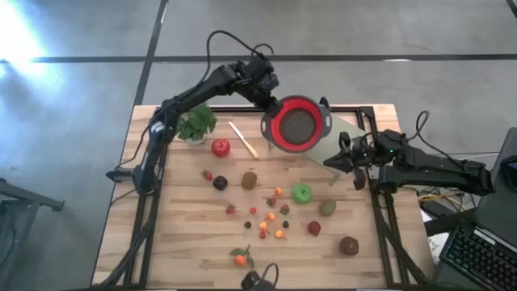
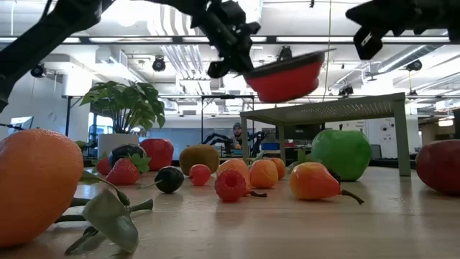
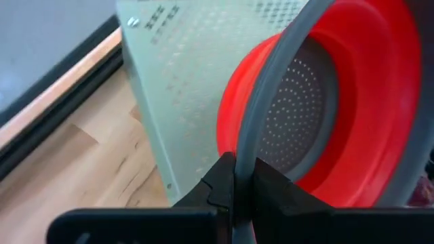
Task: Pick & Place Fruit
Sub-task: Put the red gray on the shelf
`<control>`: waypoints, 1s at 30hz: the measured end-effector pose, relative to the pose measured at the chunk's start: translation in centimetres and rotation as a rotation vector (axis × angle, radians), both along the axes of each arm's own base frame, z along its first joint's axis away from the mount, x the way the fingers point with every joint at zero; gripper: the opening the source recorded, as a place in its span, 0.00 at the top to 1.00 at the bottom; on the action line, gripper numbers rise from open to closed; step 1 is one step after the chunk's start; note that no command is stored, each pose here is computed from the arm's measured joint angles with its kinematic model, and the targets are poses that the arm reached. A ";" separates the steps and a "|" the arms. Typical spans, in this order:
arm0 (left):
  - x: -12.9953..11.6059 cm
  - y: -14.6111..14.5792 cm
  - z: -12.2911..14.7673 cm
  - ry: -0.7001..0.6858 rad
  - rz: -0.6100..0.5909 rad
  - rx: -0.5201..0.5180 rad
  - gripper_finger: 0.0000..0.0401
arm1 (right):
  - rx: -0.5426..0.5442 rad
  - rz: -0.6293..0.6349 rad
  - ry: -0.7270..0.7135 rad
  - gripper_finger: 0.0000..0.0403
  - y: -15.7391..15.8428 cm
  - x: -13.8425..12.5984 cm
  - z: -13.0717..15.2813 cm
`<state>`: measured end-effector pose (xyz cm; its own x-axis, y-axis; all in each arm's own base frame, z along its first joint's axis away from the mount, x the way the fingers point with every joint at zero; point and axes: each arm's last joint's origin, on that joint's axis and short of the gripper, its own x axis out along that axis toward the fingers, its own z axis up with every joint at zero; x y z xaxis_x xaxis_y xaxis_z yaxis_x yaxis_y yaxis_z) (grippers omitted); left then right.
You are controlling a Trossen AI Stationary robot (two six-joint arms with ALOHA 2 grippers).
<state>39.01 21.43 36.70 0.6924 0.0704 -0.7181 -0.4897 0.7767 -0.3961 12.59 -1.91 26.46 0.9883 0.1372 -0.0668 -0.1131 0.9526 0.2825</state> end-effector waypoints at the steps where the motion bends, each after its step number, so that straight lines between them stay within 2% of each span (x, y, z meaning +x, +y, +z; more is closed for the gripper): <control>1: 0.1 0.2 -0.4 0.005 0.009 -0.009 0.93 | -0.007 0.007 -0.006 0.98 0.0 0.0 0.2; 6: 0.7 1.2 -1.4 -0.008 0.029 -0.013 0.93 | -0.015 0.030 -0.026 0.98 0.1 -0.1 0.8; 21: 0.7 1.8 -1.5 -0.024 0.040 -0.002 0.92 | -0.029 0.034 -0.017 0.98 0.1 0.0 0.4; 30: 0.7 1.8 -1.5 -0.028 0.036 -0.004 0.81 | -0.029 0.034 -0.017 0.98 0.1 0.0 0.4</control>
<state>39.71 23.20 35.25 0.7092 0.0930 -0.6988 -0.5060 0.7574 -0.4127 12.55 -1.80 26.86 0.9841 0.1689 -0.0549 -0.1500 0.9559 0.2527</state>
